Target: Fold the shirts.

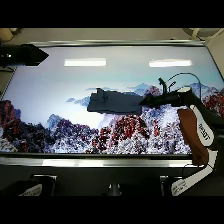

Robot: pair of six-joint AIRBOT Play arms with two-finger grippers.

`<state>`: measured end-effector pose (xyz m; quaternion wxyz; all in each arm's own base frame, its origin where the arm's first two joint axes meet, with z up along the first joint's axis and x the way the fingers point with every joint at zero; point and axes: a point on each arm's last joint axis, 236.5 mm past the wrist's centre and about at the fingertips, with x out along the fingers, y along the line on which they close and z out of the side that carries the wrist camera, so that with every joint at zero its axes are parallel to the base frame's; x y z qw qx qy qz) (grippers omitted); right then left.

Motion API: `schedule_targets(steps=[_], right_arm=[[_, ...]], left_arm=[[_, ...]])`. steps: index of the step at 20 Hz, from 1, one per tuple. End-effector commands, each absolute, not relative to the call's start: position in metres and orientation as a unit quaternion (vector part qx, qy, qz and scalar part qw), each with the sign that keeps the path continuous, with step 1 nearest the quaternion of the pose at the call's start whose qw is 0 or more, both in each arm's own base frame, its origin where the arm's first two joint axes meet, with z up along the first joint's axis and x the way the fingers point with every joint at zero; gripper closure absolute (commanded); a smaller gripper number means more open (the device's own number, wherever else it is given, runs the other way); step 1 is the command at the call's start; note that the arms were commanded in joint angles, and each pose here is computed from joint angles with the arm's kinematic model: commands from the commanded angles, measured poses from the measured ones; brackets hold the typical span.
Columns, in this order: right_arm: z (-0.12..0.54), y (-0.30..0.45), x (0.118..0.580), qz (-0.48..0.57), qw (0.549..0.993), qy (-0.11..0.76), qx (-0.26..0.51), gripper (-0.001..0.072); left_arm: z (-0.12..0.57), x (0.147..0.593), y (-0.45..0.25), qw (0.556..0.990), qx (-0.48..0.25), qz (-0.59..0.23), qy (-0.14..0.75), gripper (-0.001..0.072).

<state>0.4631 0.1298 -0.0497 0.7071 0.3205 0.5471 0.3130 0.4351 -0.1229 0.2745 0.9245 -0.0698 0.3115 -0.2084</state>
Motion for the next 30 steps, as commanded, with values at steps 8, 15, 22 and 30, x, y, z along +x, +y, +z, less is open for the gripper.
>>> schedule_targets(steps=[8, 15, 22, 30], right_arm=[[0.119, -0.076, 0.455, 0.193, 0.831, 0.464, 0.239, 0.0699], [0.164, -0.175, 0.380, 0.073, 0.856, 0.440, 0.261, 0.0699], [0.165, -0.202, 0.304, 0.019, 0.824, 0.493, 0.280, 0.0698], [0.092, -0.236, 0.200, -0.143, 0.708, 0.648, 0.240, 0.0697]], left_arm=[[0.276, 0.437, -0.123, 0.926, -0.066, -0.208, 0.307, 0.0685], [0.276, 0.436, -0.123, 0.927, -0.055, -0.212, 0.305, 0.0684], [0.276, 0.437, -0.123, 0.928, -0.043, -0.216, 0.302, 0.0684], [0.276, 0.436, -0.124, 0.928, -0.038, -0.218, 0.301, 0.0684]])
